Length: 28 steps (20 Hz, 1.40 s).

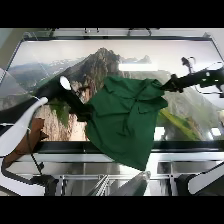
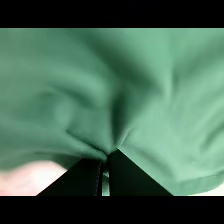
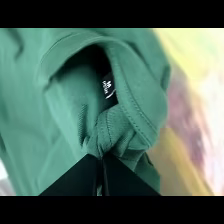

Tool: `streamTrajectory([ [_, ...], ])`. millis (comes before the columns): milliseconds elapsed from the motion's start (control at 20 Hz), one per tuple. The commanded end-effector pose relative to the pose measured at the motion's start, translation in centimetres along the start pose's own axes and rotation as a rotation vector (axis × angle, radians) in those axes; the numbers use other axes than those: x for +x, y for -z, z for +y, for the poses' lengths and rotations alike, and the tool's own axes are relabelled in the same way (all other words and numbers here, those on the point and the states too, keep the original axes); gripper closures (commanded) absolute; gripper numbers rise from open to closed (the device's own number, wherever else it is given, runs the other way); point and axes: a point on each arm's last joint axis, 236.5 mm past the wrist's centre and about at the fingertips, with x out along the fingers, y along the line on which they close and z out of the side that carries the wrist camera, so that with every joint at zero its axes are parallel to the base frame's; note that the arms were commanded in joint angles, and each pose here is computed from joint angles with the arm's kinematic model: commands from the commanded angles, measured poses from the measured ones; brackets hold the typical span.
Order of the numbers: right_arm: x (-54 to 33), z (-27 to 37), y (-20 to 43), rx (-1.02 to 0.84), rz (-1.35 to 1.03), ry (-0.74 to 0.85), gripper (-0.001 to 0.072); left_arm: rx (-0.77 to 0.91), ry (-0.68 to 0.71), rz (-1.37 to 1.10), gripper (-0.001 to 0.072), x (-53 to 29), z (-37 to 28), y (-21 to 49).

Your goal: Fold the shirts.

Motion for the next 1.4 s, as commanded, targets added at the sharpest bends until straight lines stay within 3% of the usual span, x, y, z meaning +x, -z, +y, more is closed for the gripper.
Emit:
streamTrajectory([
  [0,-3.9,0.0,3.9,0.084,0.024,-0.014,0.0683,-0.037,-0.18,-0.178,0.0692,-10.1,5.1,-2.9],
  [150,-2.5,1.0,10.6,0.191,0.061,-0.027,0.0682,-0.102,-0.201,-0.376,0.0683,-17.6,8.6,-5.5],
  [350,1.9,1.1,18.4,0.304,0.013,0.05,0.0682,0.003,-0.083,-0.395,0.0683,-18.5,8.5,-7.2],
  [500,1.8,-0.3,18.6,0.293,-0.102,0.129,0.0681,0.004,-0.071,-0.369,0.068,-17.7,9.2,-8.5],
  [600,-1.2,-0.5,15.6,0.272,-0.207,0.144,0.0642,-0.024,-0.069,-0.347,0.0291,-18.2,9.5,-8.2],
  [650,-3.0,-0.4,14.0,0.257,-0.252,0.148,0.0406,-0.072,-0.064,-0.361,0.0059,-18.8,9.9,-8.1],
  [700,-4.6,0.0,12.7,0.236,-0.282,0.145,0.0087,-0.124,-0.054,-0.355,-0.0005,-19.0,10.1,-7.7],
  [750,-5.7,0.7,11.9,0.217,-0.295,0.137,0.0022,-0.144,-0.043,-0.315,-0.0004,-18.7,10.0,-6.7],
  [900,-5.7,3.0,13.3,0.19,-0.204,0.08,0.0022,-0.215,0.002,-0.164,-0.0002,-16.7,8.9,-2.4],
  [1150,1.1,4.2,21.4,0.269,0.045,0.006,0.0022,-0.263,0.056,0.044,-0.0002,-8.8,6.2,8.2],
  [1350,6.0,4.0,23.8,0.282,0.051,0.008,0.0022,-0.328,0.054,0.087,-0.0002,-1.2,5.6,14.7],
])
